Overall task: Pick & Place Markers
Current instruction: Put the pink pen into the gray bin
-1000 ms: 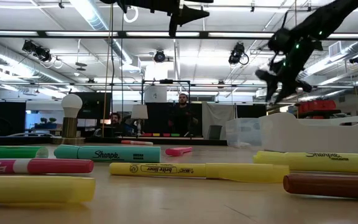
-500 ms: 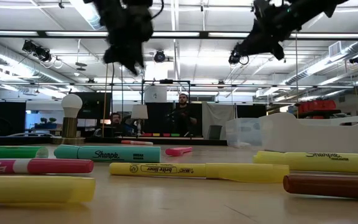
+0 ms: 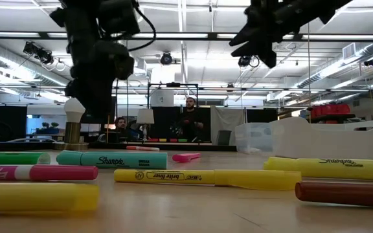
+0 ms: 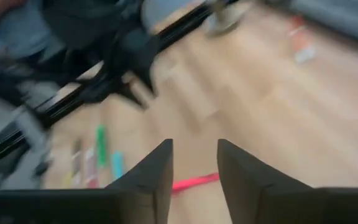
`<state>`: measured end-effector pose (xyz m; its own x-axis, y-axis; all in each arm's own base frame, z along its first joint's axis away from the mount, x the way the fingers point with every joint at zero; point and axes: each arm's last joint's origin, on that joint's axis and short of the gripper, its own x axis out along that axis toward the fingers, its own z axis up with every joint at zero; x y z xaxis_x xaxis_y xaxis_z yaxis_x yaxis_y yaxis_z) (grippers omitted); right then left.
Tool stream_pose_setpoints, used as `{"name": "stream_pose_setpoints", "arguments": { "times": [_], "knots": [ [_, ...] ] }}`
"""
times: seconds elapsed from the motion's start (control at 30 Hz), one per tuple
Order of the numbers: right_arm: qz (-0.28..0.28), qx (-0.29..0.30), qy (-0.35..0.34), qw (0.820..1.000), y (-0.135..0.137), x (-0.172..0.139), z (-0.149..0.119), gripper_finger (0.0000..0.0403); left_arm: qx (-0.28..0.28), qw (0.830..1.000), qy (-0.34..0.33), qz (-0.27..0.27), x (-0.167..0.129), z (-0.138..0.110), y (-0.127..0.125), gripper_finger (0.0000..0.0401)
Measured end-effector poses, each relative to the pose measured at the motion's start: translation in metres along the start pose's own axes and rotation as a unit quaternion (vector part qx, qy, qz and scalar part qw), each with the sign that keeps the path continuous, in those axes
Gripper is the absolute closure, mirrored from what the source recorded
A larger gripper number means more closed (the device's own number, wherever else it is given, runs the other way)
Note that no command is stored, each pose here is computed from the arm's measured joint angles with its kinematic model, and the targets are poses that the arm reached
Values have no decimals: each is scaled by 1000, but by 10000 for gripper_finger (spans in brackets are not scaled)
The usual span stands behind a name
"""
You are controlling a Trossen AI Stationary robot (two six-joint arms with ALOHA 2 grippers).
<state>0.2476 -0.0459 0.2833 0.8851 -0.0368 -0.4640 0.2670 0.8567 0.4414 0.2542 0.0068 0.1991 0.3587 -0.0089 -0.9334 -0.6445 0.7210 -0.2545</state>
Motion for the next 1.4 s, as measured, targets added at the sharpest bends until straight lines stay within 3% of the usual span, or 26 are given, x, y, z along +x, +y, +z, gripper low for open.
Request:
{"name": "stream_pose_setpoints", "arguments": {
  "times": [0.13,0.33,0.47,0.67,0.8,1.07,1.4],
  "knots": [
    [49,16,55,997,7,25,-10,237,14,1000,-17,-11,-7,-15,-17,227],
    [72,3,95,993,27,58,-2,192,31,998,-58,-3,-21,-40,-34,227],
    [69,-9,118,991,36,78,7,184,51,994,-92,-1,-32,-55,-42,227],
    [45,-81,206,974,42,101,17,183,64,989,-129,-21,-53,-71,-44,227],
    [46,-164,251,953,41,116,18,183,43,986,-156,-41,-67,-76,-42,227],
    [93,-378,304,869,23,155,-12,183,-2,970,-242,-35,-79,-70,-39,227],
    [132,-504,312,794,2,199,-44,199,-53,967,-240,-72,-81,-66,-42,227]
  ]
}}
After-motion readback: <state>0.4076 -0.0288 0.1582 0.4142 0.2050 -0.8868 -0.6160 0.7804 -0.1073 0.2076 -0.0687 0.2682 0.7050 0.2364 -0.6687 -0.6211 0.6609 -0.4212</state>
